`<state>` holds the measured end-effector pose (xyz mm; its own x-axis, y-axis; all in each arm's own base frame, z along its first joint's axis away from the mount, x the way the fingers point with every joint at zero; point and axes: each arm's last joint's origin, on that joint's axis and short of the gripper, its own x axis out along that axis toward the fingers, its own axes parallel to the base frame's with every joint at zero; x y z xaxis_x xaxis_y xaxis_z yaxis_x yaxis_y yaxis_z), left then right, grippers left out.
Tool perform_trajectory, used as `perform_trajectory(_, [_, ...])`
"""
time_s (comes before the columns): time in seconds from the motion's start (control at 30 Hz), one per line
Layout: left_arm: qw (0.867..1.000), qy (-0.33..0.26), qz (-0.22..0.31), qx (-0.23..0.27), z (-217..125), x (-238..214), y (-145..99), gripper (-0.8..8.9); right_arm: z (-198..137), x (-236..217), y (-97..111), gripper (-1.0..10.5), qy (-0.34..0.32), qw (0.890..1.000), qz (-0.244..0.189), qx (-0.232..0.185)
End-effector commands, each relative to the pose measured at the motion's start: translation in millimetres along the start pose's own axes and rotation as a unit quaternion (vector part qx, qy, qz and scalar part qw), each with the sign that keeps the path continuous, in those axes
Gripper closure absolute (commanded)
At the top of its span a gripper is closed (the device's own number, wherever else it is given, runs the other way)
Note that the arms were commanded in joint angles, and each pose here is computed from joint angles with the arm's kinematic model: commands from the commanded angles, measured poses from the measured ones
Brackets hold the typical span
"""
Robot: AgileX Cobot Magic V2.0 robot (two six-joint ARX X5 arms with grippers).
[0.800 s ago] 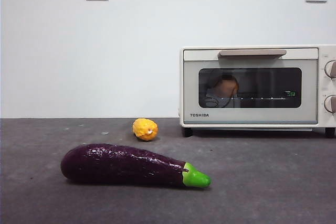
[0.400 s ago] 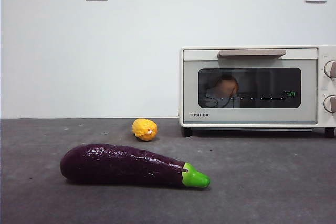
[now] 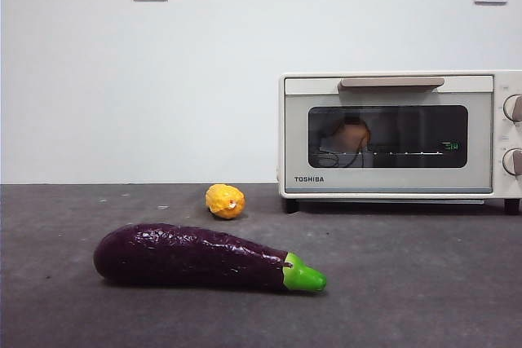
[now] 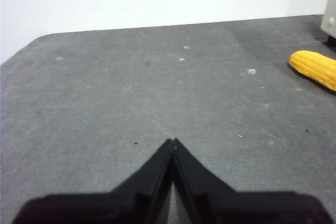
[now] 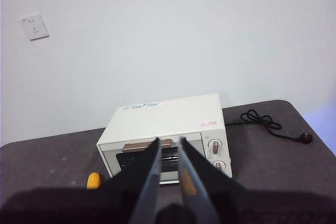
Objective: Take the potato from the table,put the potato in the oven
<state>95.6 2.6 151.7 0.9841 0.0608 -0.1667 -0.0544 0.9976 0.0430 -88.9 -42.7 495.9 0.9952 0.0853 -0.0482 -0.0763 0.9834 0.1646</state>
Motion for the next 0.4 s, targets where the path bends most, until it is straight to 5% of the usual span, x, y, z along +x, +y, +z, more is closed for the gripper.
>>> perform_trajectory(0.03, [1.000,0.000,-0.003,0.006,-2.4,0.9,0.0,8.17,-2.3,-0.9,-0.8,8.8,0.010,1.000,-0.002,-0.003])
perform_trajectory(0.4, [1.000,0.006,-0.023,-0.005,-3.1,2.0,-1.2,8.17,-2.3,-0.9,-0.8,8.8,0.010,1.000,-0.002,-0.003])
